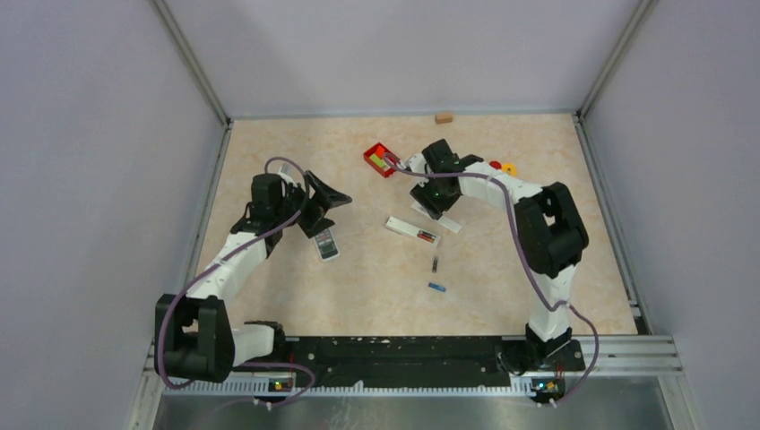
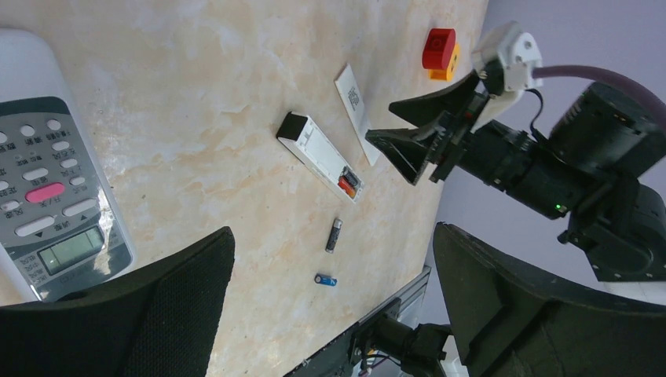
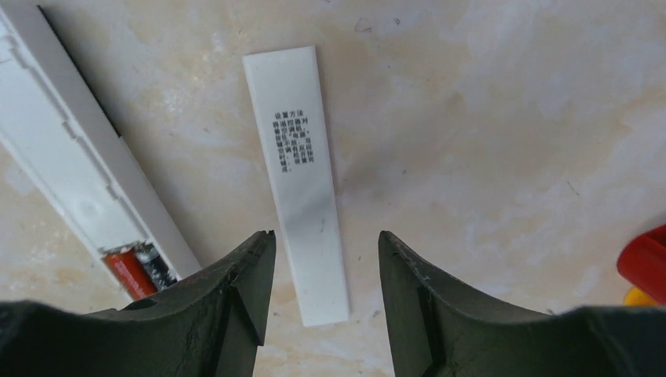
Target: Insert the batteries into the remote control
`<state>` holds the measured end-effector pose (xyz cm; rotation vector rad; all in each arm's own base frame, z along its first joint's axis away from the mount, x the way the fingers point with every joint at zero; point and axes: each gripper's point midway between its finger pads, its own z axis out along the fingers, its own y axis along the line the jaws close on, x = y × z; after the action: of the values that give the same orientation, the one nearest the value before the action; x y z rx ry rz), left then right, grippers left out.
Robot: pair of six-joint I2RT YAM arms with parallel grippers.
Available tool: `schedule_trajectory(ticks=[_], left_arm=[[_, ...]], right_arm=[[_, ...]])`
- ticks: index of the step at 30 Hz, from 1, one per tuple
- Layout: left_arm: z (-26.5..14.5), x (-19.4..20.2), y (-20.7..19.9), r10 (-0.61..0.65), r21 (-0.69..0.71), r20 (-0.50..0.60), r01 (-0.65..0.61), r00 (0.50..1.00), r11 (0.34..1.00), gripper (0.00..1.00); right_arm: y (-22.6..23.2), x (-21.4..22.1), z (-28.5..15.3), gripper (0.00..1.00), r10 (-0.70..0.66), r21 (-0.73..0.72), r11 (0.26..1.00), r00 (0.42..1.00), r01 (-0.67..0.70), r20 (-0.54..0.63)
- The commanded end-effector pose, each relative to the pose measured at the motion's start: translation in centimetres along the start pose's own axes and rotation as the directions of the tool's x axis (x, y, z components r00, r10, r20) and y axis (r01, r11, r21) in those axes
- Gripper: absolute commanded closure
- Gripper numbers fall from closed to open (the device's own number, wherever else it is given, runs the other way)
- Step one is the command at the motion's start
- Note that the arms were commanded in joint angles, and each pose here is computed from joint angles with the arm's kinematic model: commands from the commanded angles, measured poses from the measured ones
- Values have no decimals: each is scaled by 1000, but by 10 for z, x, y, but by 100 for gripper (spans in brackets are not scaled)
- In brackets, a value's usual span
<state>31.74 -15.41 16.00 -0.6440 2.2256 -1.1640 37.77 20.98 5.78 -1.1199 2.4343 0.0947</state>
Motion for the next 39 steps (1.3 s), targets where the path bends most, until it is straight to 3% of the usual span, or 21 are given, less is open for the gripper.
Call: schedule_trajectory(ticks=[1, 25, 30, 33, 39], left_arm=[[0, -8, -15, 53, 54, 12, -54, 999, 997, 1], [3, -6, -17, 56, 71, -18, -55, 998, 996, 1], [3, -4, -19, 57, 84, -32, -54, 998, 995, 1], [4, -2, -20, 59, 94, -42, -55, 997, 994, 1], [10, 2, -24, 60, 133, -76, -49, 995, 990, 1]], right_arm=[[-4, -18, 12, 48, 5, 15, 1000, 1000, -5, 2], [25, 28, 48, 58, -68, -163, 986, 967, 28, -247], [25, 34, 59, 67, -66, -165, 986, 954, 18, -291], [18, 30, 62, 75, -42, -114, 993, 958, 10, -283], [5, 1, 42, 76, -26, -53, 998, 985, 18, -169]])
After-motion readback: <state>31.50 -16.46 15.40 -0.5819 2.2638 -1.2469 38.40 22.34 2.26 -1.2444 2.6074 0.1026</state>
